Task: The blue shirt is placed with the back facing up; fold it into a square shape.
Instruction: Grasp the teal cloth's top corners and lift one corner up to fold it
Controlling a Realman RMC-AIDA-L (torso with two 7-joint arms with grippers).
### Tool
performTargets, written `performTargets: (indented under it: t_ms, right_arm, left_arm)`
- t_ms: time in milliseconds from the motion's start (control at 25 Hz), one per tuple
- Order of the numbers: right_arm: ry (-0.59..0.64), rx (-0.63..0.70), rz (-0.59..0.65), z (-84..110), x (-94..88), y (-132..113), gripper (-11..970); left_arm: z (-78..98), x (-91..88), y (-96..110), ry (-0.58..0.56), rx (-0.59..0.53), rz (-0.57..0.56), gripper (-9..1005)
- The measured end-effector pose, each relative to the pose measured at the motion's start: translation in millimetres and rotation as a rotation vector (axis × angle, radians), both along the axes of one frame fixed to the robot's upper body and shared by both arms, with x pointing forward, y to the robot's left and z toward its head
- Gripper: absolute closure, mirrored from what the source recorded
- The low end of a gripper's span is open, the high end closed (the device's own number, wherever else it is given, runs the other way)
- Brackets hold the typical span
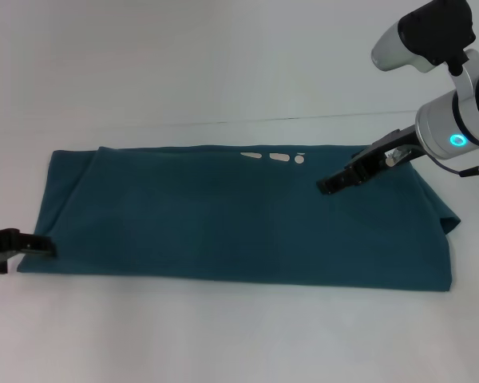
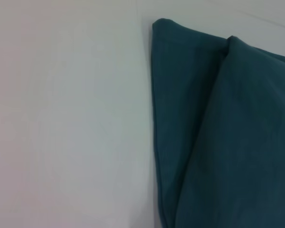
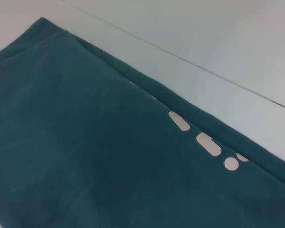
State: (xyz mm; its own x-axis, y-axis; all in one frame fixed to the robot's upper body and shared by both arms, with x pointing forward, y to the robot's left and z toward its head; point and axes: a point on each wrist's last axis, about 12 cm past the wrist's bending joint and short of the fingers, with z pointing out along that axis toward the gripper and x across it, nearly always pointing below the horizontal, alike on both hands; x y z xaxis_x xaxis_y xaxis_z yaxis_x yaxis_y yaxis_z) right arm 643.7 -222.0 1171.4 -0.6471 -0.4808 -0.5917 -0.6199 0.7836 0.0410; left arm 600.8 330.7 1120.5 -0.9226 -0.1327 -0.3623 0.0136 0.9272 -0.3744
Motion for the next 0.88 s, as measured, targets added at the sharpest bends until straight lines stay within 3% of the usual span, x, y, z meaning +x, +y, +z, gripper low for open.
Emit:
performTargets:
  t_ms: [880]
  right_arm:
    - [0.010,0.004,0.006,-3.7,-2.5,0,41]
  left_arm:
    - [-12.4,4.3,-13,0.011,-0.014,0.008,126]
